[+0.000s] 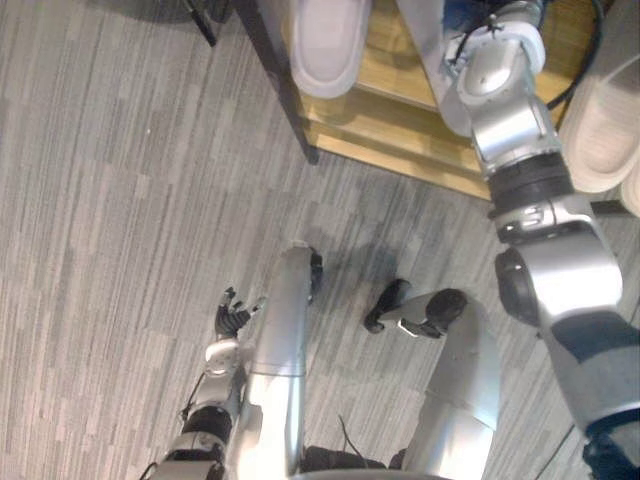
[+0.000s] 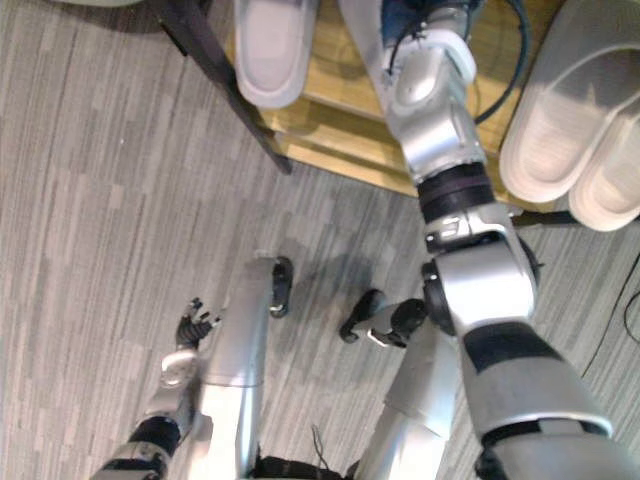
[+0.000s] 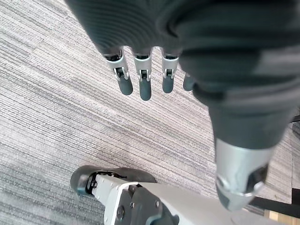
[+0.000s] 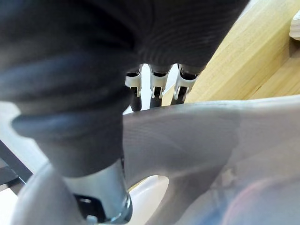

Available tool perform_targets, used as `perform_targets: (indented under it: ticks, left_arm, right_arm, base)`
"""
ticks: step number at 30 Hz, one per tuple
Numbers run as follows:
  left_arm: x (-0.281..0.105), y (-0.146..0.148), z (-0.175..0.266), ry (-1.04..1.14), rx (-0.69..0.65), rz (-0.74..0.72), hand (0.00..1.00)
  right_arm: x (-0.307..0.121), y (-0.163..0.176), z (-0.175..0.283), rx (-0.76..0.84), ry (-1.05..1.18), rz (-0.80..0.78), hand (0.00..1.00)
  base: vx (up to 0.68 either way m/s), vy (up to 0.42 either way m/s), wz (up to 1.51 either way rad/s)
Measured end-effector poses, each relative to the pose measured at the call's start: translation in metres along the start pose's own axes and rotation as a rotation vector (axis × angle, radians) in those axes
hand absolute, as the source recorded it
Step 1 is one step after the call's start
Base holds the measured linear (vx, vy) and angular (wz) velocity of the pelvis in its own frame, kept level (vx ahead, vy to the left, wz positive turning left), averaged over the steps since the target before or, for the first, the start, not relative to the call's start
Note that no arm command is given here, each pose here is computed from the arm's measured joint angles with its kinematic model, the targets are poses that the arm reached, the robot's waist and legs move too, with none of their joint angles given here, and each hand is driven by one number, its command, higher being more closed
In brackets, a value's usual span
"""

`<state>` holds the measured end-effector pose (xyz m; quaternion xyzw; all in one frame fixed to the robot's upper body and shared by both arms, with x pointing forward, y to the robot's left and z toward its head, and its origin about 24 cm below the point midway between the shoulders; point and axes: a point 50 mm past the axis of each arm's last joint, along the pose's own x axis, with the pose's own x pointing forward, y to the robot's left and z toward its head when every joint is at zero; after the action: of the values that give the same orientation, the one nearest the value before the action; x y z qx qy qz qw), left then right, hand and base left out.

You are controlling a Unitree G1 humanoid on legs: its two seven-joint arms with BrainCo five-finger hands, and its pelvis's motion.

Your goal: Organize the slippers on the shoe rack

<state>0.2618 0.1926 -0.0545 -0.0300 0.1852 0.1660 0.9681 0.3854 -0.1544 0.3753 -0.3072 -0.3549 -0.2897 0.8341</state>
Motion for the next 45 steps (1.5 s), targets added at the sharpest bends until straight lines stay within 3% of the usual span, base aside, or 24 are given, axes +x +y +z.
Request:
perform_targets:
  ticks: [15,28,45]
  left_arm:
    - [0.000,0.001,-0.002,0.009,-0.007,0.015,0.00]
    - [-0.003,0.012,-0.009,0.041,-0.050,0.075,0.00]
    - [-0.005,0.021,-0.015,0.065,-0.071,0.102,0.00]
  right_arm:
    - [-0.023,0.014,-0.022,0.031,0.054,0.059,0.00]
    - [-0.082,0.027,-0.031,0.205,0.070,0.086,0.00]
    - [-0.117,0.031,-0.074,0.479,0.307,0.122,0.00]
  base:
    - [-0.03,0.000,-0.03]
    - [-0.02,0.002,-0.03]
    - [-0.01,0.001,-0.01]
